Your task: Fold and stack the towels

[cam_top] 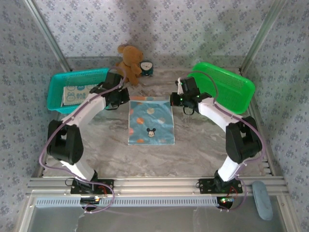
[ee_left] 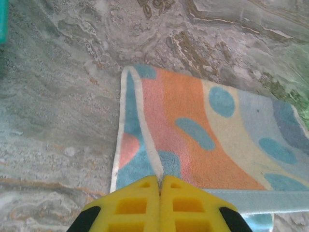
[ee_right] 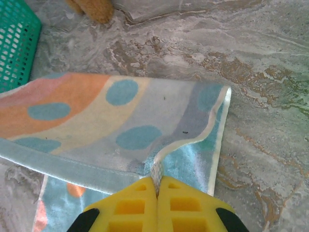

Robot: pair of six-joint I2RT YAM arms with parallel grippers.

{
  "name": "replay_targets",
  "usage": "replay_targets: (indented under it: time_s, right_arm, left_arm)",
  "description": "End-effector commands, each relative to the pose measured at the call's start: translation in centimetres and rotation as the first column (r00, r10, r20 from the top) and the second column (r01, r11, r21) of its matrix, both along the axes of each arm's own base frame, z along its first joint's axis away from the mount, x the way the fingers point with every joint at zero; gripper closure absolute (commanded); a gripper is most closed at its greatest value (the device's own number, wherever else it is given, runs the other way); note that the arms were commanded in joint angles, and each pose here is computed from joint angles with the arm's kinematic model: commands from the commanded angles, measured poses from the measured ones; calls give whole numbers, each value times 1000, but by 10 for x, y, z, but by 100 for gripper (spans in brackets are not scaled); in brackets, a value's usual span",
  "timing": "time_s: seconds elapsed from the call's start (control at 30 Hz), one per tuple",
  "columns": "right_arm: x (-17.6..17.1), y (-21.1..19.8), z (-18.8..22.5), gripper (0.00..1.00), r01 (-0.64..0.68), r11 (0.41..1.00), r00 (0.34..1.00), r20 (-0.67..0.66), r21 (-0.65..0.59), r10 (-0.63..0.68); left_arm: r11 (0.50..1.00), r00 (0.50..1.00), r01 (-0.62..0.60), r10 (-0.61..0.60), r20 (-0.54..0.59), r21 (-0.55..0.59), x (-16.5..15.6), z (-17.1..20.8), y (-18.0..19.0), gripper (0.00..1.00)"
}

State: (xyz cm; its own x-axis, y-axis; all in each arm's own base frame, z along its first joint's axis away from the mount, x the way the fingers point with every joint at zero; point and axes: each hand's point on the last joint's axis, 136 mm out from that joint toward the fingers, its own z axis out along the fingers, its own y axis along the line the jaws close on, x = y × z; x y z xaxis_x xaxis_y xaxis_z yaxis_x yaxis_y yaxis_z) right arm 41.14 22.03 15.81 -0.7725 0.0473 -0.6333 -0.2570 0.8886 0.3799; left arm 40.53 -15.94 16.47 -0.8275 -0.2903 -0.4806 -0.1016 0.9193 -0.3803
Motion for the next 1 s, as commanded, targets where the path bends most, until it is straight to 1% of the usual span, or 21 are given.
replay_targets:
  time_s: [0.0,0.23,0.47,0.77,0.97]
  right_arm:
    - [-21,-8,-3,100,25,999,1000,-10,-28,-25]
    - [-55,-9,1,100,11,999,1000,-6,-51,-11]
    - [-84,-12,0,100,10,997,1000,-3,-75,-10]
    - [-120,-22,-14,100,22,996,1000,-21,-82,-23]
    - [-139,-20,-34,100,18,996,998,-53,-90,-23]
  left_arm:
    - [1000,1000,-22,23,19,-13,-16,8,3,100]
    - [1000,1000,-26,26,9,-12,-54,6,4,100]
    - [1000,1000,-29,29,-2,-11,-83,-1,3,100]
    - [1000,999,-26,26,-39,1,-116,-22,1,100]
    - [999,998,-31,32,-62,15,-133,-38,1,100]
